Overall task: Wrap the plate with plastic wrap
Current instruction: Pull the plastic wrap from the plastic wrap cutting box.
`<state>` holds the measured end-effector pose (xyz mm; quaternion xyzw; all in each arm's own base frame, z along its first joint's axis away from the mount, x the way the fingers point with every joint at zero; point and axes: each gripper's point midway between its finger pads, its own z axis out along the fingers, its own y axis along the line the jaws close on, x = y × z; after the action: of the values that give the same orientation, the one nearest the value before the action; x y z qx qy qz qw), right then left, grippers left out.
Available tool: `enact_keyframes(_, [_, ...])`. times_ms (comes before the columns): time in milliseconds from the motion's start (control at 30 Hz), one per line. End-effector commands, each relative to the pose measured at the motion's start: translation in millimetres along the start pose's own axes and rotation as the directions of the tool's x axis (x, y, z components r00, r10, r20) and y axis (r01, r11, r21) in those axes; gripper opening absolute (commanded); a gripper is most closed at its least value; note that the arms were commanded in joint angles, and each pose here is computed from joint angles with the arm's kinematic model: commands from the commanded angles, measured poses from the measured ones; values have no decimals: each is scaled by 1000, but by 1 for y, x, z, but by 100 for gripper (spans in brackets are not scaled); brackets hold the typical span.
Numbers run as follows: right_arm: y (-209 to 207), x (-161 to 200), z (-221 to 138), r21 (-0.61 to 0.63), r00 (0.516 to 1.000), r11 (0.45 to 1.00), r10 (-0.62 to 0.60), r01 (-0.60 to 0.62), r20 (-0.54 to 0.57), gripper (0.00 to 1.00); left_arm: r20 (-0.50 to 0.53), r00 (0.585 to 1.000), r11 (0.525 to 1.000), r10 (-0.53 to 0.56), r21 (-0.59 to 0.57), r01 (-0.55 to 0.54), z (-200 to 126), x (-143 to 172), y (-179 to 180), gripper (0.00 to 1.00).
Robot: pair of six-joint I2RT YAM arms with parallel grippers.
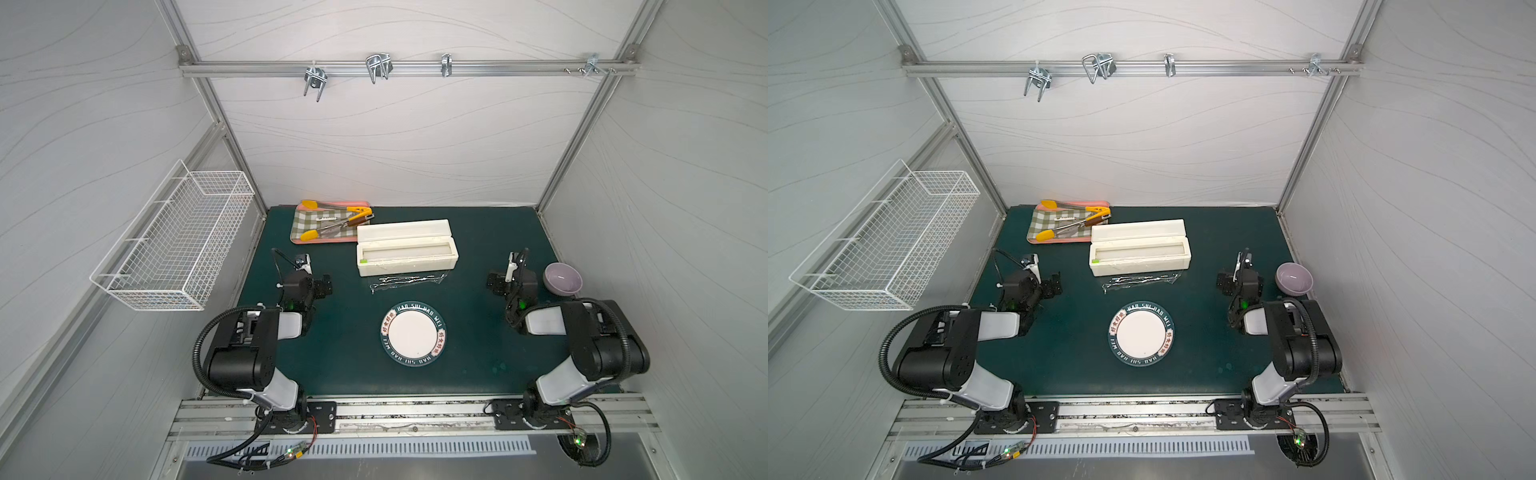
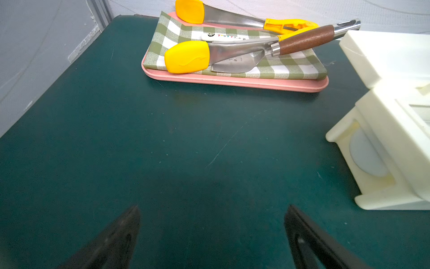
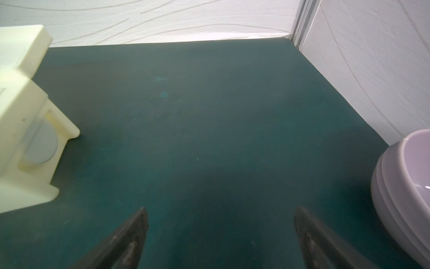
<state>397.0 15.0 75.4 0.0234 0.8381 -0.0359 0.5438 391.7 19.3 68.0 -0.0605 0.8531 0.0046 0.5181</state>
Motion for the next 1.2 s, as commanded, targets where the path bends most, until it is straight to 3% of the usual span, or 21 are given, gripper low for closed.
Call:
enact_keyframes(0, [2, -10, -1, -6, 999, 1000, -15, 15, 37, 99, 65, 998, 1000, 7, 3, -7, 0, -23, -1, 98])
enact_keyframes(600, [2, -10, -1, -5, 999, 1000, -13, 13, 37, 99, 70, 997, 1000, 8, 3, -8, 0, -23, -1, 98])
enact_keyframes(733, [20, -16, -4, -88, 997, 994, -67, 69, 27, 99, 71, 997, 1000, 25, 15, -26, -3, -36, -5, 98])
enact_keyframes(867, [24, -36, -13, -95, 996, 992, -90, 87, -30, 99, -114, 993, 999, -26, -26, 23, -8, -51, -4, 98])
enact_keyframes(967, [25, -52, -27, -107, 990, 994, -8, -7, -142, 99, -213, 968, 991, -133, -47, 126, -20, -65, -8, 98])
enact_keyframes(1067, [39, -58, -42, -141, 959, 983, 74, -116, -273, 99, -304, 920, 966, -248, -8, 258, -38, -62, -29, 98])
enact_keyframes(1167, [71, -47, -59, -208, 910, 969, 39, -136, -412, 99, -468, 851, 951, -240, 61, 302, -58, -38, -69, 97])
